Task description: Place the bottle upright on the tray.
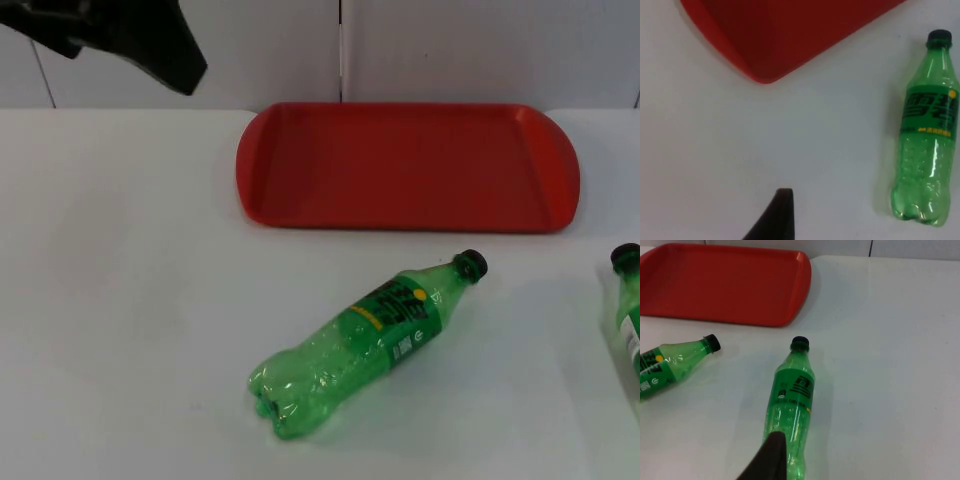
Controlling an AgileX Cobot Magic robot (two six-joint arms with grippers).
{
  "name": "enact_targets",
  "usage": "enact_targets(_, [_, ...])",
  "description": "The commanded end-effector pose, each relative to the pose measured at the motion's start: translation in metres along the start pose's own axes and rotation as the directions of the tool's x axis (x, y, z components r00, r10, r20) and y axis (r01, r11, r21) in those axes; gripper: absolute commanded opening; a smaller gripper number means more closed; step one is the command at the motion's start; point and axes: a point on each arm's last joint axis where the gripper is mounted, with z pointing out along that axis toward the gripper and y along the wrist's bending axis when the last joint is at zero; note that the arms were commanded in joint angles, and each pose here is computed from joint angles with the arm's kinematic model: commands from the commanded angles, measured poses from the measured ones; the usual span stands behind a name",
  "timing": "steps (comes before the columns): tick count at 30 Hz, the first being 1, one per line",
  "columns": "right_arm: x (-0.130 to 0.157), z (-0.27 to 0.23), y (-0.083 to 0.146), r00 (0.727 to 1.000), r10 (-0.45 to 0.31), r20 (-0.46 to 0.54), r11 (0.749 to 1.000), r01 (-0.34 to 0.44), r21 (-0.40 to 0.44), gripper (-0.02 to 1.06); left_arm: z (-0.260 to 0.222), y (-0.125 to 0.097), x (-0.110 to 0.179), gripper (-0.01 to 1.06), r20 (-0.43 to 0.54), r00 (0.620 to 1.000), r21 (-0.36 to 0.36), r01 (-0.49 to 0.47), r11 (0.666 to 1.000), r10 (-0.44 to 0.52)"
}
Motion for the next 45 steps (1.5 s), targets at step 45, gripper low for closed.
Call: enact_targets(45, [0.001,0.001,0.000,1.000,-0.007,0.004,1.000,0.007,0.002,1.05,0.190,-0.136,-0.016,1.01,-0.246,0.931,0.177,-0.229,0.957,0.269])
